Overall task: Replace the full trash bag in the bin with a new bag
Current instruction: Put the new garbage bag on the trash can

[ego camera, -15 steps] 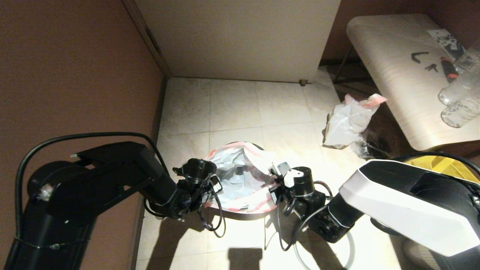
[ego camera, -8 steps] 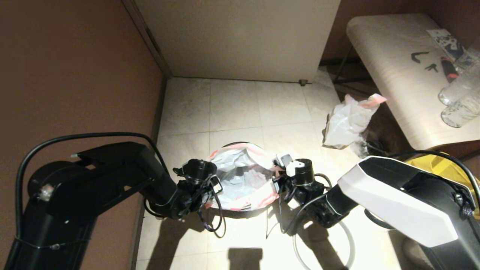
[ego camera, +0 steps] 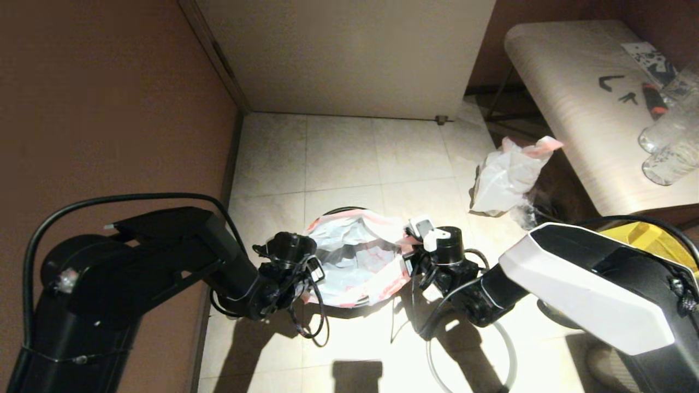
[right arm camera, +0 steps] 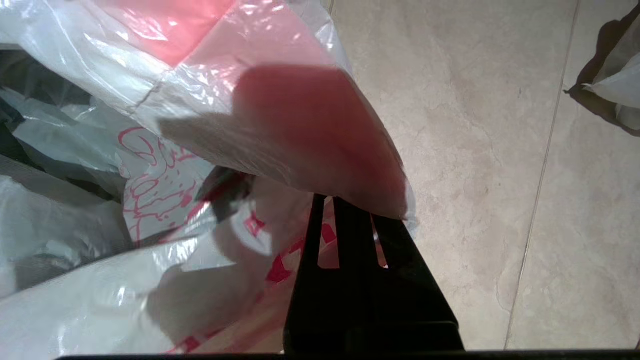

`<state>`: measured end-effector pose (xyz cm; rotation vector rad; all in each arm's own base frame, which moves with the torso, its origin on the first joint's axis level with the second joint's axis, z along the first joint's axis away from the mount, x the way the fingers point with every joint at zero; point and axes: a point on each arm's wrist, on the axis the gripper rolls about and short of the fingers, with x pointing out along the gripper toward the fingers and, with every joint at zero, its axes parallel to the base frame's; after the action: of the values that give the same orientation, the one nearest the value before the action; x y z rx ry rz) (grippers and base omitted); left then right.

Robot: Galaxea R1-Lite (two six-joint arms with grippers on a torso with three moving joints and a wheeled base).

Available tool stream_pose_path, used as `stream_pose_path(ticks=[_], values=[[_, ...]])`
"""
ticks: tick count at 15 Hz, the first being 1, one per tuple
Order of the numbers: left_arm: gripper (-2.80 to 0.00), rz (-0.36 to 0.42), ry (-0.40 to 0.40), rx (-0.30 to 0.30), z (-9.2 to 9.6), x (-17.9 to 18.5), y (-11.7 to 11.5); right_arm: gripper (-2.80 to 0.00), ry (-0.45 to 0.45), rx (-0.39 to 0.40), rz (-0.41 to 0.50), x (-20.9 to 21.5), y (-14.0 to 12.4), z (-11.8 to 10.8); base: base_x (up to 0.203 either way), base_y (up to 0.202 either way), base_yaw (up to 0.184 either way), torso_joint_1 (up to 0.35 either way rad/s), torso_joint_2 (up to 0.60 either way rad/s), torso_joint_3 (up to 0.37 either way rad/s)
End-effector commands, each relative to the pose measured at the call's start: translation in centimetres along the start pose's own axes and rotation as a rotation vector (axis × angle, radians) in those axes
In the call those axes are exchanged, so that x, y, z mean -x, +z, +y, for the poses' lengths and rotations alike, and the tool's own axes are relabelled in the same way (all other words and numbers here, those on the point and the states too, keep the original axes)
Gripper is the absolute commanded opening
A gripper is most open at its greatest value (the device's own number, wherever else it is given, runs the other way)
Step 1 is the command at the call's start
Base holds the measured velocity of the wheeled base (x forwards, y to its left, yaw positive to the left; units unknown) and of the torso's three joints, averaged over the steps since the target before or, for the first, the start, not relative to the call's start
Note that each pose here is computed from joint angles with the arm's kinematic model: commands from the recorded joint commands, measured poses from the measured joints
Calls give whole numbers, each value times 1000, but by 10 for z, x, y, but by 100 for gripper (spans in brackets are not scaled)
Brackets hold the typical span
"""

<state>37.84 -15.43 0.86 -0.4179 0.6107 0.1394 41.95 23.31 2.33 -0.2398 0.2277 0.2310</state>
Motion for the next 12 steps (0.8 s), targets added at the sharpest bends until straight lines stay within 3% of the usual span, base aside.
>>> stream_pose_path(ticks=[1, 4, 8, 12], values=[[-280, 1, -5, 0, -1, 2, -2, -280, 0, 7, 14, -15, -10, 7, 0, 0, 0, 0, 0, 0], [-280, 14, -13, -11, -3, 4, -6, -280, 3, 20, 52, -29, -7, 10, 0, 0, 0, 0, 0, 0], [-280, 63, -60, -22, -3, 10, -9, -280, -36, 26, 120, -32, -5, -2, 0, 0, 0, 0, 0, 0], [-280, 84, -65, -55, -3, 12, -14, -280, -55, -4, 82, -36, 7, -10, 0, 0, 0, 0, 0, 0]])
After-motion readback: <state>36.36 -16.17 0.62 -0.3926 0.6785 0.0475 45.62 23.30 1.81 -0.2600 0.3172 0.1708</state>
